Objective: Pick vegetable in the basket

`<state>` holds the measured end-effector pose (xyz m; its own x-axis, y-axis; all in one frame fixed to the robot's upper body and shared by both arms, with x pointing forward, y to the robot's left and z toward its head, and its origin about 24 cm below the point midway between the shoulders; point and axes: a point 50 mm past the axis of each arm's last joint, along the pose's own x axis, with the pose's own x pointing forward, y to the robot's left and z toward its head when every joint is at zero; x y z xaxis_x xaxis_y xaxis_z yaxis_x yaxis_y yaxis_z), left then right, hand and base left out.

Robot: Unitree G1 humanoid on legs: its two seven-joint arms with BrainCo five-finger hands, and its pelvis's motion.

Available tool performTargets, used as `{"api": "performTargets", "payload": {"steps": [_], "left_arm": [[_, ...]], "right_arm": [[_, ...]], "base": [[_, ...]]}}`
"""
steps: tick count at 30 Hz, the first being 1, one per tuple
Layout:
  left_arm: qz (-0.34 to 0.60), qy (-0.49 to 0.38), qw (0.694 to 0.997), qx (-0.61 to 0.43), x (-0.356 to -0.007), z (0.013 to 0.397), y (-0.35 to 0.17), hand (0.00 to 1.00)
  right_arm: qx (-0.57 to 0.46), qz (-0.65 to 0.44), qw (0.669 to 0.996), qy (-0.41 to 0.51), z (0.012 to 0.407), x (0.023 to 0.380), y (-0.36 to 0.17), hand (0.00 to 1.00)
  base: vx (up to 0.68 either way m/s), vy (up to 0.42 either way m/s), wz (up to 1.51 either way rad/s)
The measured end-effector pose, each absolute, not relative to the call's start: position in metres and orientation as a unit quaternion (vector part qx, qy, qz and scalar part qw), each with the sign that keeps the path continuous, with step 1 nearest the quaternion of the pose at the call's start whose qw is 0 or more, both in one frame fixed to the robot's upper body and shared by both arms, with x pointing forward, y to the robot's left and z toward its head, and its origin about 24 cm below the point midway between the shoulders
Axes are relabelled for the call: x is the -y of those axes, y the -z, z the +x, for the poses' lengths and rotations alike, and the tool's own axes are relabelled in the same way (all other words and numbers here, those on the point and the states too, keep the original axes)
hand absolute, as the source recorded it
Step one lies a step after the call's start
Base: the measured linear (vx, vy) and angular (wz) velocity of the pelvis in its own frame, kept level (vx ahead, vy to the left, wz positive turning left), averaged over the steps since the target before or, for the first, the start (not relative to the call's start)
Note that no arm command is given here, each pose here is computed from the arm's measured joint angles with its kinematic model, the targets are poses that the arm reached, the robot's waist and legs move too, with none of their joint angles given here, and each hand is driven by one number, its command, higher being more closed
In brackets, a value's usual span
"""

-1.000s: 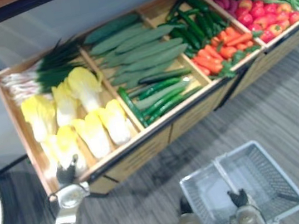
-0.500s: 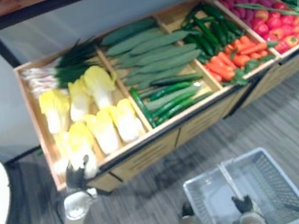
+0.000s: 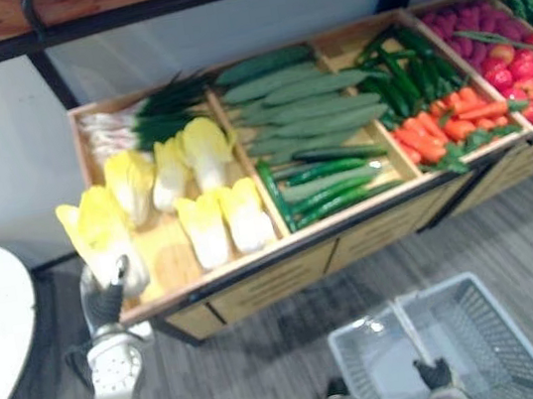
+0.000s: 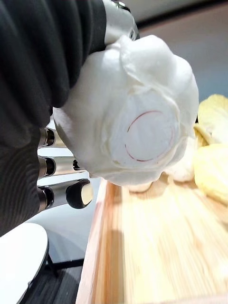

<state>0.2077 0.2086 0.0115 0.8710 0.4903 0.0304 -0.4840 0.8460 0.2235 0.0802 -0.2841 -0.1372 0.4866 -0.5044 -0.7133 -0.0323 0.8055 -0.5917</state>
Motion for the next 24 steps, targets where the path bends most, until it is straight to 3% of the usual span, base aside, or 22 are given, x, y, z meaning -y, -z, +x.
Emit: {"api": "performTargets", "payload": {"steps": [9,19,22,24], "left_arm": [[0.146,-0.138,0.974,0.107,-0.184,0.218,-0.054,1.0],[0.132,-0.002,0.98,0.151,-0.161,0.219,-0.07,1.0],[0.117,0.054,0.978,0.162,-0.153,0.223,-0.075,1.0],[0.119,0.11,0.972,0.172,-0.154,0.227,-0.082,1.0]], "right_arm": [[-0.441,-0.318,0.832,0.114,0.104,0.308,0.119,1.0],[-0.387,-0.416,0.821,0.054,0.136,0.347,0.079,1.0],[-0.34,-0.474,0.812,0.015,0.166,0.352,0.055,1.0],[-0.274,-0.521,0.808,-0.031,0.196,0.337,0.034,1.0]], "base": [[0.01,-0.001,-0.36],[-0.01,-0.004,-0.81],[-0.07,-0.018,-1.12],[-0.09,-0.032,-1.15]]}}
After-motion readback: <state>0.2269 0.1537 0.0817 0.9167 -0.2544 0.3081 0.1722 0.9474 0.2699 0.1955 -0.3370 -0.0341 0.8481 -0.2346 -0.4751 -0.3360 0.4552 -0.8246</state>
